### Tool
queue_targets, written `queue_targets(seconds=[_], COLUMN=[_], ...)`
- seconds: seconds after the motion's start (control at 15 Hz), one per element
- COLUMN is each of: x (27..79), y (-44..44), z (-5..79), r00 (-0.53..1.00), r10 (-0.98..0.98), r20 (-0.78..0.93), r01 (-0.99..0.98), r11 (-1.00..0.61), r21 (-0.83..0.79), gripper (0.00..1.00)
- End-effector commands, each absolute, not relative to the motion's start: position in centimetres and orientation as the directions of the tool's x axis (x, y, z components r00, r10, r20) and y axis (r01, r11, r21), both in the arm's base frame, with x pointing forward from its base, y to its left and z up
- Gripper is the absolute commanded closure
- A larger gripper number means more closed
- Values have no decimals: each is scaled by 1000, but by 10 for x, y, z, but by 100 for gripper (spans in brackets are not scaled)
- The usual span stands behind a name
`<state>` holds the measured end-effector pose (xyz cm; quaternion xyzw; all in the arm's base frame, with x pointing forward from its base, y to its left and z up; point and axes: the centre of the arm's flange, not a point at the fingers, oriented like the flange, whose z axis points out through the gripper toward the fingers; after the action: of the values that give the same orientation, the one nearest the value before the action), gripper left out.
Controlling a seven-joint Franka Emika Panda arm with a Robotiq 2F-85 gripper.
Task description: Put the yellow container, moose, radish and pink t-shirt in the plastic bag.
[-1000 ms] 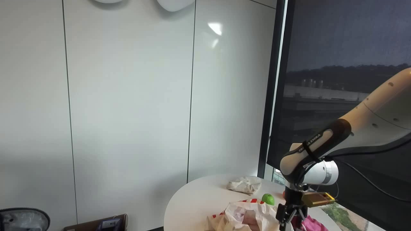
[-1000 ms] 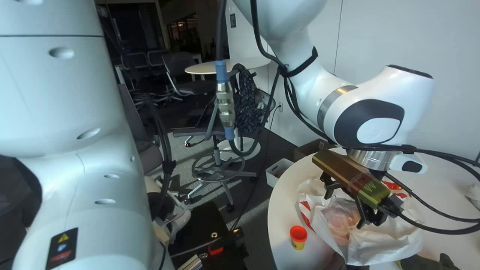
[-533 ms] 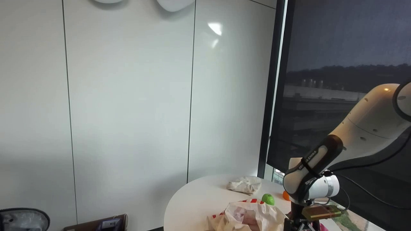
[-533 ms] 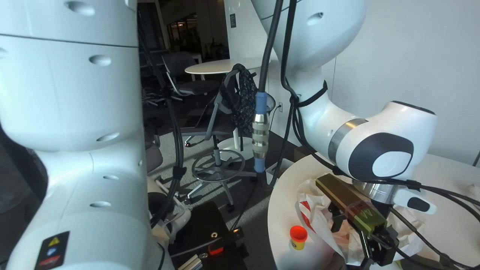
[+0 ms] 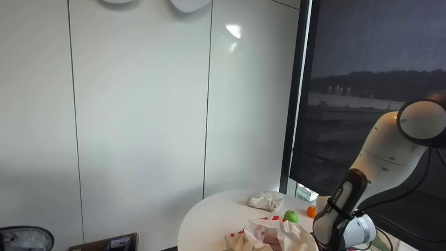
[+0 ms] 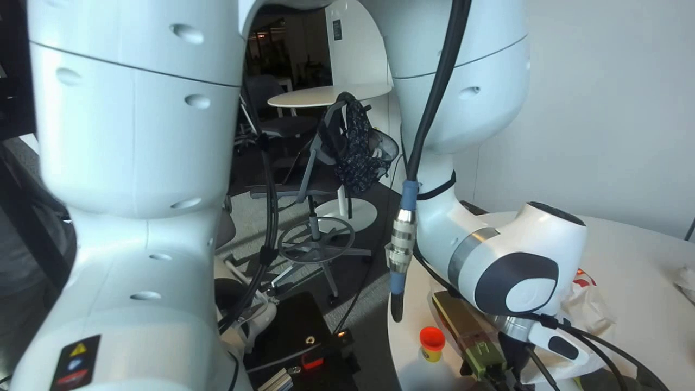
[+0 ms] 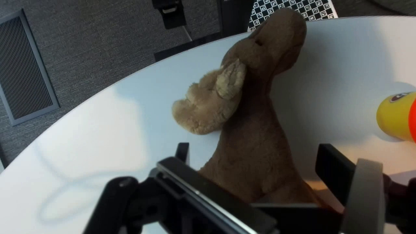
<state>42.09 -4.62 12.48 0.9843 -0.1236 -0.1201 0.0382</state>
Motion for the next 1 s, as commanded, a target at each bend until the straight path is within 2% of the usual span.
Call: queue_targets(seconds=[0.0,0.07,0.13,0.2,0.27,0.4,0.8,0.93], x=[416,417,416,416,416,418,434,439], y=[-48,-52,-55,-57,-57,-51,-27,-22], z=[76,67,62,59,58,65,143,179], r00=[939,942,943,943,940,936,937,923], r10=[-308,-310,-315,-322,-331,-343,-297,-299], r20=[-152,-126,-106,-90,-84,-85,-184,-244], r01=[-280,-280,-285,-291,-300,-308,-223,-181], r11=[-943,-937,-930,-923,-918,-909,-914,-894], r21=[181,210,232,251,259,280,340,410], gripper=[0,0,25,27,33,51,94,97])
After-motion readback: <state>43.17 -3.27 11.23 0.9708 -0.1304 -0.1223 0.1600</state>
